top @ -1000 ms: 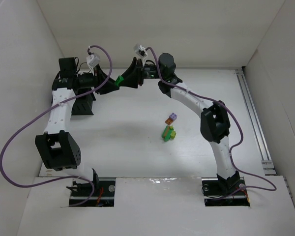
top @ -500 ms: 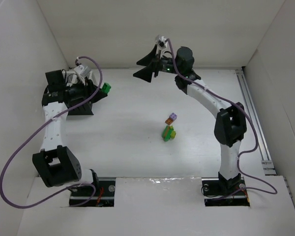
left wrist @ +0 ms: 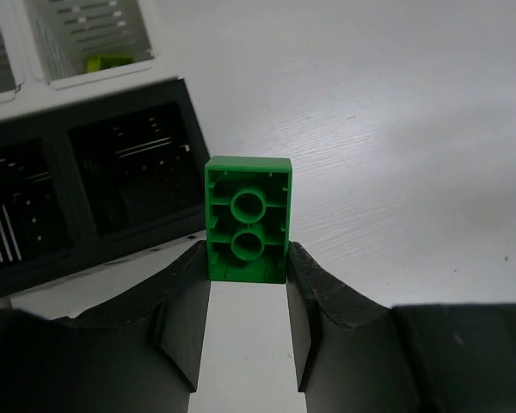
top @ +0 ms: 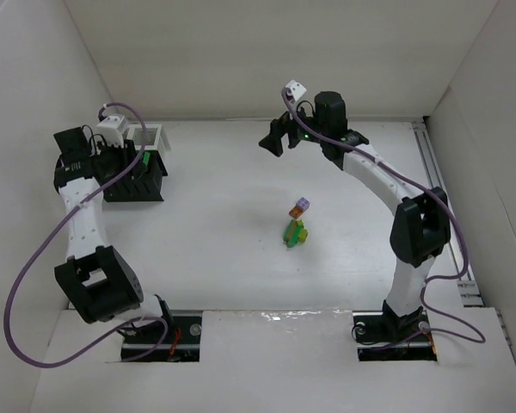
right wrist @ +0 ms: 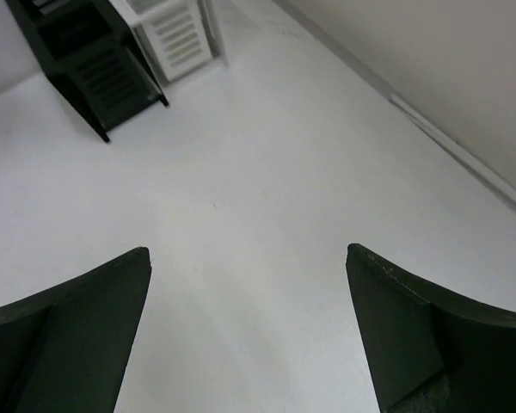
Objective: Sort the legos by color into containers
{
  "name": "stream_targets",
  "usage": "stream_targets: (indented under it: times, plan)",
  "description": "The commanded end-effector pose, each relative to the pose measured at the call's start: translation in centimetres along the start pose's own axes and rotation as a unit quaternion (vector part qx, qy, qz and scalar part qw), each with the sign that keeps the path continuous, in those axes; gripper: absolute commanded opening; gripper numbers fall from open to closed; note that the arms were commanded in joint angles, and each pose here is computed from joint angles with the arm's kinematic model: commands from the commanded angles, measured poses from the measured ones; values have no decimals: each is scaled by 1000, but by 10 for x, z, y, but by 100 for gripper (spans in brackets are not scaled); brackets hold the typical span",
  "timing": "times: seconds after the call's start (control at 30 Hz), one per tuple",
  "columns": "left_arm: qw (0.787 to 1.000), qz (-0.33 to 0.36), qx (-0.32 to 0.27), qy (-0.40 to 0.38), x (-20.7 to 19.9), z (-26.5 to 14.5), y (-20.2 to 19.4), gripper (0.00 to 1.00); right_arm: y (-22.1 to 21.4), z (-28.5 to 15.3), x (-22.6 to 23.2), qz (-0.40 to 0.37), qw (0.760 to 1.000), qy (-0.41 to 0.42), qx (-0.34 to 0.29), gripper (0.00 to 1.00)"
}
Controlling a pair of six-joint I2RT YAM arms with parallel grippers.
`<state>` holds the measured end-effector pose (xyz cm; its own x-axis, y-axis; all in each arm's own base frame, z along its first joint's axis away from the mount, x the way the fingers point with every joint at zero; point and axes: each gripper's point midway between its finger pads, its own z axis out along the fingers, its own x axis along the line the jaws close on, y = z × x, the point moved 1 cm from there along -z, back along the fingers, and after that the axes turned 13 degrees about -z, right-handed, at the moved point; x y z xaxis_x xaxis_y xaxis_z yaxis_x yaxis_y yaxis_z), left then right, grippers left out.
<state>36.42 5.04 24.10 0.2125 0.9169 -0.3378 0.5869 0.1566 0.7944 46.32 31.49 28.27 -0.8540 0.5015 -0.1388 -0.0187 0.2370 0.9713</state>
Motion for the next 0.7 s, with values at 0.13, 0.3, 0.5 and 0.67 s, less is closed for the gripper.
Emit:
stream_targets:
  times: [0.13, 0.3, 0.5, 0.67]
  plan:
    - [993, -51, 7, 103, 51, 15, 20, 0, -17, -24, -22, -38, 997, -51, 49, 100]
    - [991, -67, 24, 111, 67, 29, 21, 0, -18, -25, -28, -48, 995, -66, 56, 100]
    - [991, -81, 44, 100, 77, 45, 23, 11, -31, -26, -32, -45, 994, -70, 70, 100]
    - [992, -74, 58, 89, 71, 58, 23, 23, -31, -27, -34, -45, 994, -75, 72, 100]
